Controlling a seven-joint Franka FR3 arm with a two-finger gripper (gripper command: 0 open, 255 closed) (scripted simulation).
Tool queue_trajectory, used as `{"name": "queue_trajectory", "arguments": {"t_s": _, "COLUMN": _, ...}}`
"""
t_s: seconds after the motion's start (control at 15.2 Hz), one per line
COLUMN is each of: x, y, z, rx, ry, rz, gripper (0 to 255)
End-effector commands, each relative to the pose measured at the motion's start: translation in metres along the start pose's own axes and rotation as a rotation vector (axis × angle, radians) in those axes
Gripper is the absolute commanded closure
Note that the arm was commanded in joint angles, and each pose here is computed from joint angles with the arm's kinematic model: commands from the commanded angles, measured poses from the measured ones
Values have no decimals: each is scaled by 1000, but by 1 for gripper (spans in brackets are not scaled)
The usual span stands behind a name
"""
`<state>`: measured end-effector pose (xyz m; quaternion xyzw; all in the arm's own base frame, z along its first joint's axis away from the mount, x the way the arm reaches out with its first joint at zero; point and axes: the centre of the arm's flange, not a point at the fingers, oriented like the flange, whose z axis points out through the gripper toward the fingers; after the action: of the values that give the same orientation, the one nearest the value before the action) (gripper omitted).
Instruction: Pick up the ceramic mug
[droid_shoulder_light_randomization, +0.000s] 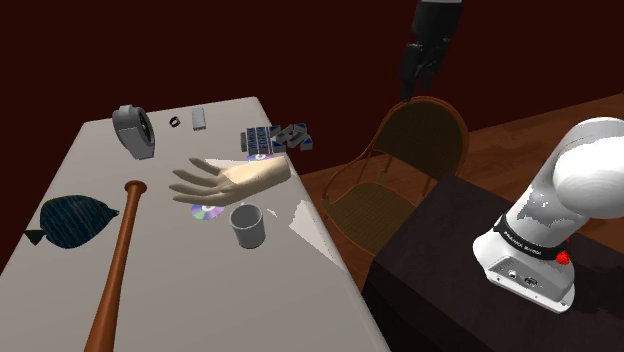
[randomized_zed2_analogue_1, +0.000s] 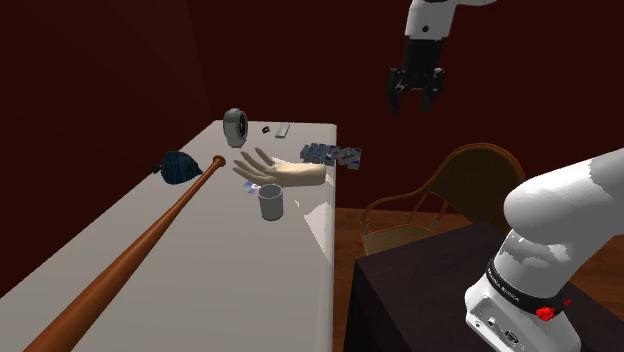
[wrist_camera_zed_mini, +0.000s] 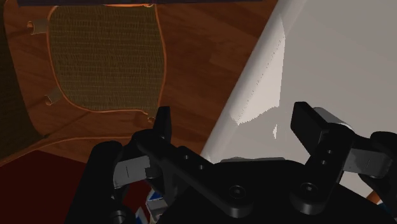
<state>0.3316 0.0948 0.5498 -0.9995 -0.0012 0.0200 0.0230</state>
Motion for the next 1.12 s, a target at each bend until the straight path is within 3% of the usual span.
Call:
{"name": "queue_trajectory", "arguments": {"t_s": 0.0, "x": 11, "y": -22, "z": 16, "rx": -5, "ry": -1, "rz": 1, "gripper": 0}}
{"name": "queue_trajectory", "arguments": {"t_s": 1.06, "x": 112, "y": -173, "z": 136, "rx": -50, "ry": -17, "rz": 5, "gripper": 0}}
